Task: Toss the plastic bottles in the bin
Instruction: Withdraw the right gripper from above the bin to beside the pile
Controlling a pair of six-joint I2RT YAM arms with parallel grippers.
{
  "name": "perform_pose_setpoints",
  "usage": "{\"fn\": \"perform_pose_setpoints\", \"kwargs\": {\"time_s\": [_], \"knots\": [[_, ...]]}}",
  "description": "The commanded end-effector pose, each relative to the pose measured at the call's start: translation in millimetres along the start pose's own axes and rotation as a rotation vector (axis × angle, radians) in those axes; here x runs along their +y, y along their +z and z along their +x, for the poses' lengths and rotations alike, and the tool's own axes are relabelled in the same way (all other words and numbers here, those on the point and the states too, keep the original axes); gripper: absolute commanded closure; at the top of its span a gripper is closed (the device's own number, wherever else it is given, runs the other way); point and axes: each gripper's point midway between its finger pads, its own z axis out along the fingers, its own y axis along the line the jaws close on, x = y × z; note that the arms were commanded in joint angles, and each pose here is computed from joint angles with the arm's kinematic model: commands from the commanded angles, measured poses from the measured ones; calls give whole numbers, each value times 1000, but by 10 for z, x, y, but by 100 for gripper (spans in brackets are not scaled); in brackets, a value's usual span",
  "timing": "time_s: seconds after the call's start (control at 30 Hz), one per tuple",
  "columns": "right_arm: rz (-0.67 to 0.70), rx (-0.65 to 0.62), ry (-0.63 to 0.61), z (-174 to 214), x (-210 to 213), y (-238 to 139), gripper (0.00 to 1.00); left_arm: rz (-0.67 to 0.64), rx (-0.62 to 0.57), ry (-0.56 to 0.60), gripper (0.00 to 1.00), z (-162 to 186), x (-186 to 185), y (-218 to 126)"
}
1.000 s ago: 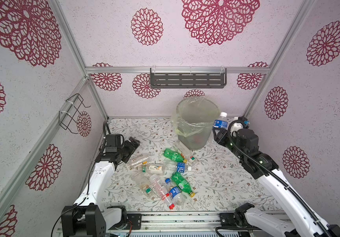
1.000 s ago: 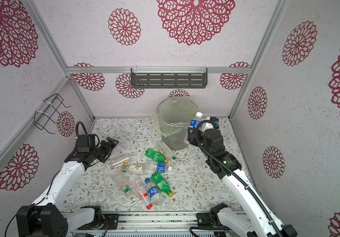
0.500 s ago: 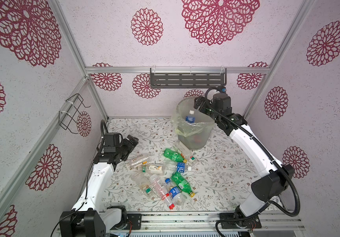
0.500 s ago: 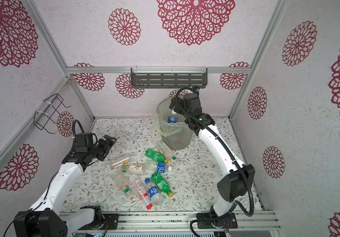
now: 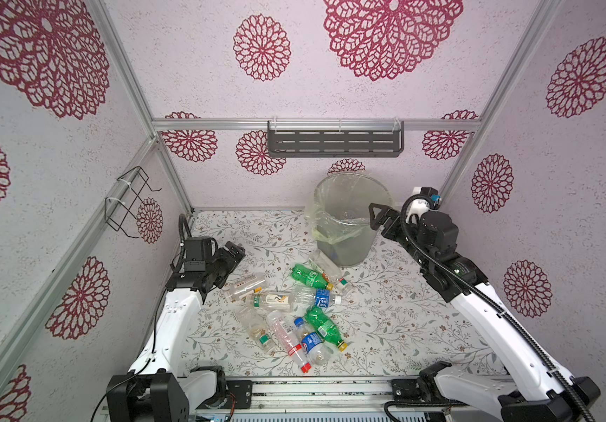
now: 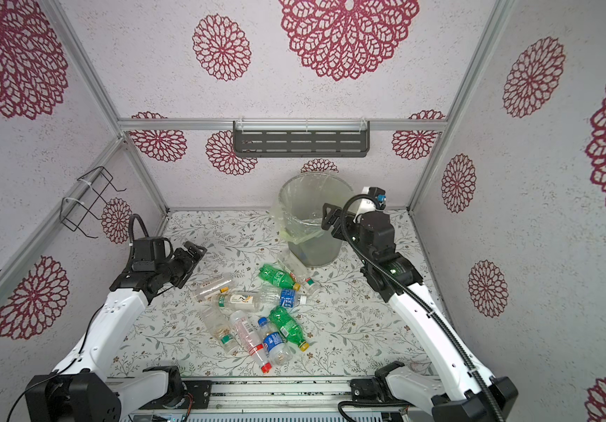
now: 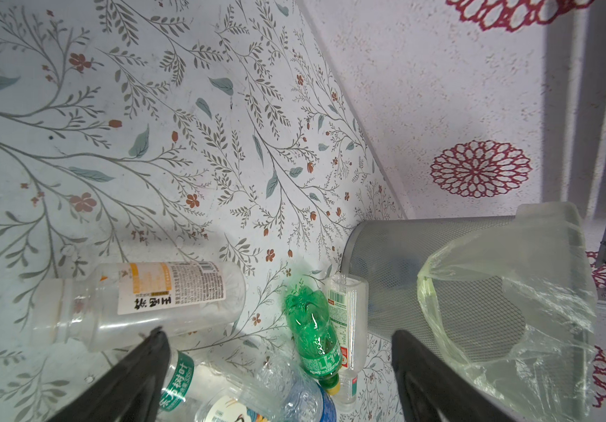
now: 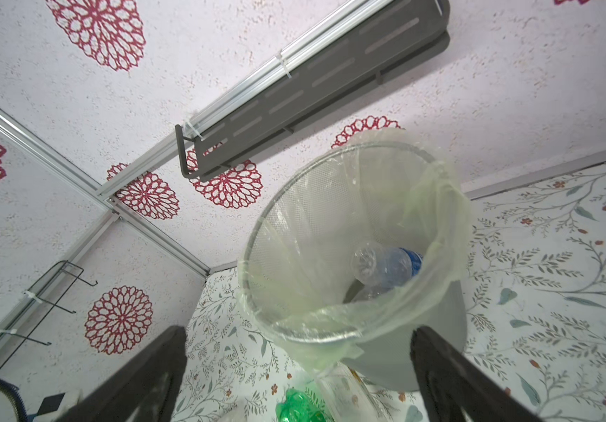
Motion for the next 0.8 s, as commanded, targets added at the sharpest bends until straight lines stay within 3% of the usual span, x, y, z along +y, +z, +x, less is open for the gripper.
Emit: {"fn": "perform_pose_setpoints", "kwargs": {"time_s": [0.0,0.77], "knots": [[18,-21,-12,61,-130,-129,1,-2,-23,2,3,-87,-23,-21],[148,178,78,1020,-779,-195,1,-72,-6,-6,3,-30,140,11]]}}
